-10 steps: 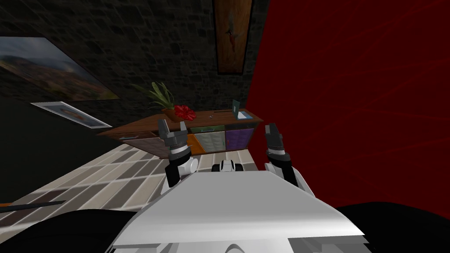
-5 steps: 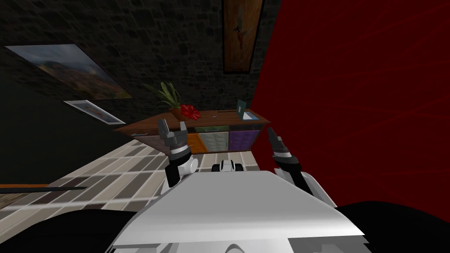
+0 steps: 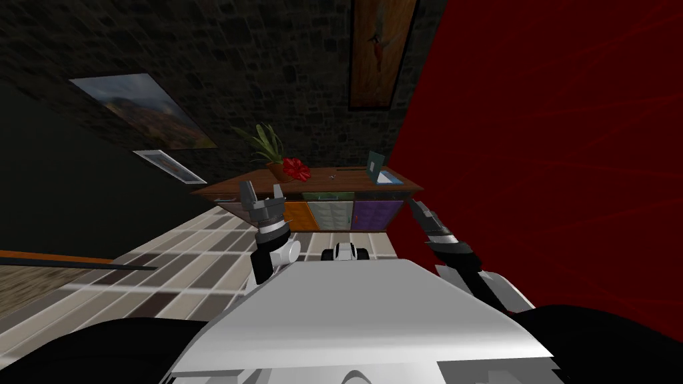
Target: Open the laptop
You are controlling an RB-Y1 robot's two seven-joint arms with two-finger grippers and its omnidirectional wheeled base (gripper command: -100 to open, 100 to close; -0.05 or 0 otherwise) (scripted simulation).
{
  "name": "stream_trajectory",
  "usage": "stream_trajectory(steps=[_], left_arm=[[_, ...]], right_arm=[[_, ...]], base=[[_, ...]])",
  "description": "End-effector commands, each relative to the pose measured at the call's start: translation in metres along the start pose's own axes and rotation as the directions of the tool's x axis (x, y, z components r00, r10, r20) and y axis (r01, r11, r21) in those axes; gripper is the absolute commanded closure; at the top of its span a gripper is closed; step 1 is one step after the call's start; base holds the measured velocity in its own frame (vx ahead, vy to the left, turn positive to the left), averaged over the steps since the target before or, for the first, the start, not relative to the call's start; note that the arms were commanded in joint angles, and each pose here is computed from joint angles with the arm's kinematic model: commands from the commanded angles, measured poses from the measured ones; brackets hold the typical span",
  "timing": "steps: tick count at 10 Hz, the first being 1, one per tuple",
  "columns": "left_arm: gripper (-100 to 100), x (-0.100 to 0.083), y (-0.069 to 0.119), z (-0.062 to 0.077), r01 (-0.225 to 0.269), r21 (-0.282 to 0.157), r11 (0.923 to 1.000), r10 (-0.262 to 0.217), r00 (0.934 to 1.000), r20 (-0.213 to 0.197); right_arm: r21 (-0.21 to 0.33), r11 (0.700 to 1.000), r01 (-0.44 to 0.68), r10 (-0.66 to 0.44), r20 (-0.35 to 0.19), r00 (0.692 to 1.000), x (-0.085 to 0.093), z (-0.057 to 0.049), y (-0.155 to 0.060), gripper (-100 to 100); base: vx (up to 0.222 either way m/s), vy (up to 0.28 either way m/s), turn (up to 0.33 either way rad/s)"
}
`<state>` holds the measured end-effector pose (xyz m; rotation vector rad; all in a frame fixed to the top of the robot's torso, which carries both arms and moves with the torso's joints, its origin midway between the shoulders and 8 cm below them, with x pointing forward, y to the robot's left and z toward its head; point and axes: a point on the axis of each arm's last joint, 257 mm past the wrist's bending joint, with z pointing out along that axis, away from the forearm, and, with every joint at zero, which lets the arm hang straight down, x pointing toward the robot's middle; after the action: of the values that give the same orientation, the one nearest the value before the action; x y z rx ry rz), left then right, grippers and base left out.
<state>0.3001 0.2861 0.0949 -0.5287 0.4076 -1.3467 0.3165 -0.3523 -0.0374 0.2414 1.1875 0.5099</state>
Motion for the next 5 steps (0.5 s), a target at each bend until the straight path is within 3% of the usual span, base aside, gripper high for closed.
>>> stream_trajectory(steps=[1,2,3,5], left_arm=[[0,0.0,0.0,0.0,0.0,0.0,1.0,0.0,1.0,0.0],[0,0.0,0.0,0.0,0.0,0.0,1.0,0.0,1.0,0.0],[0,0.0,0.0,0.0,0.0,0.0,1.0,0.0,1.0,0.0],[0,0.0,0.0,0.0,0.0,0.0,1.0,0.0,1.0,0.0]], right_arm=[[0.068,0.985,0.158,-0.151,-0.095,0.984,-0.005,-0.015,-0.035,-100],[0.088,0.972,0.217,-0.204,-0.138,0.969,-0.006,-0.021,-0.047,-100],[0.09,0.97,0.225,-0.212,-0.136,0.968,-0.009,-0.021,-0.048,-100],[0.121,0.927,0.356,-0.324,-0.22,0.92,-0.019,-0.033,-0.075,-100]], base=[[0.047,0.06,0.165],[0.052,0.073,0.192],[0.047,0.051,0.049],[0.044,0.059,0.126]])
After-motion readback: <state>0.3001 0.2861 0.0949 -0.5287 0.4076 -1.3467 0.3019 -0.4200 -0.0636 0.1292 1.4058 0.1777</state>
